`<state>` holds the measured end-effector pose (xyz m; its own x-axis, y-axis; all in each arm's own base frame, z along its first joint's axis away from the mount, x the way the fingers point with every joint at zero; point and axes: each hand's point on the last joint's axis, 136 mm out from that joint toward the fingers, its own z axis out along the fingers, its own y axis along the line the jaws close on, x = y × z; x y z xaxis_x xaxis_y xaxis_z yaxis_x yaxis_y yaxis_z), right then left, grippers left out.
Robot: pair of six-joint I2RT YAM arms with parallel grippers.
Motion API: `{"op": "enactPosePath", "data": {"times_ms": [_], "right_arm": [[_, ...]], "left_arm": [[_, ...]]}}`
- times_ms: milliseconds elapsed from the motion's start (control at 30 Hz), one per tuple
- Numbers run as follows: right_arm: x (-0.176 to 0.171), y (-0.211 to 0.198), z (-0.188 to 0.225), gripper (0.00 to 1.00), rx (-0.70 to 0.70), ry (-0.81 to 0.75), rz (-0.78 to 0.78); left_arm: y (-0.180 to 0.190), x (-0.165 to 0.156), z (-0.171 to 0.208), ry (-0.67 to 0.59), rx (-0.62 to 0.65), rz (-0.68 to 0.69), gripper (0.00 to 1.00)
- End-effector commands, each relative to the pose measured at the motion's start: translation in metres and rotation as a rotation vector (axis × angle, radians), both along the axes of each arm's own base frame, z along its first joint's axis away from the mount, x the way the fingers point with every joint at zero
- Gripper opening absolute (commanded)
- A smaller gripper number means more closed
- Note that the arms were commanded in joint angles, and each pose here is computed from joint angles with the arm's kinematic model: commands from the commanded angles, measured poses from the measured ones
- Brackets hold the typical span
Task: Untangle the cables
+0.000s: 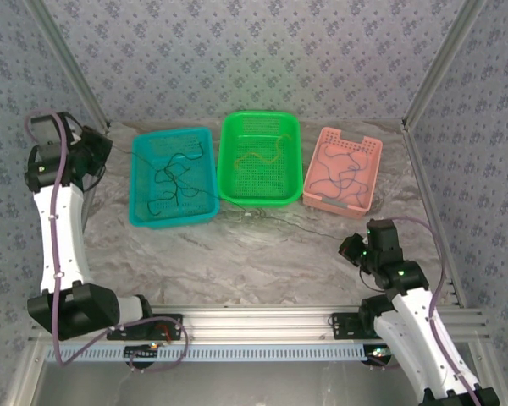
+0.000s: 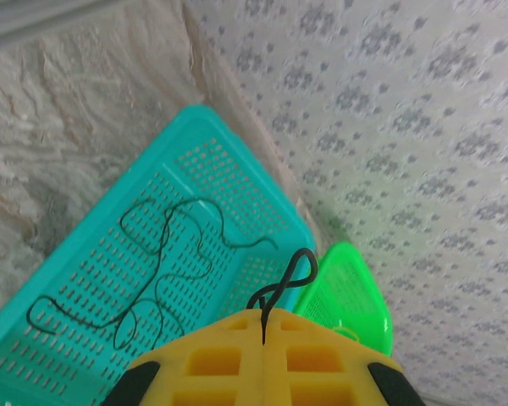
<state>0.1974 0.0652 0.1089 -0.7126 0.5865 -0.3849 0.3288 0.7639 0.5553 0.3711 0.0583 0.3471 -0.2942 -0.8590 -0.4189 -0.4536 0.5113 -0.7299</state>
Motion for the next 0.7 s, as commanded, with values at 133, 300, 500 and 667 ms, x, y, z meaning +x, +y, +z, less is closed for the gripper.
{"op": "enactPosePath", "data": {"times_ms": [133, 300, 500, 667], "right_arm": [[-0.014, 0.016, -0.010, 0.00, 0.023, 0.040, 0.117], [-0.019, 0.025, -0.011, 0.00, 0.061, 0.052, 0.154], [-0.025, 0.025, -0.016, 0.00, 0.056, 0.072, 0.165], [-0.028, 0.026, -0.021, 0.00, 0.060, 0.077, 0.173]], "left_arm": [[0.016, 0.009, 0.034, -0.064, 0.098, 0.015, 0.00], [0.034, 0.016, 0.032, -0.067, 0.184, 0.074, 0.00], [0.053, 0.011, 0.031, -0.042, 0.268, 0.149, 0.00], [0.069, 0.003, 0.026, 0.022, 0.345, 0.213, 0.00]]}}
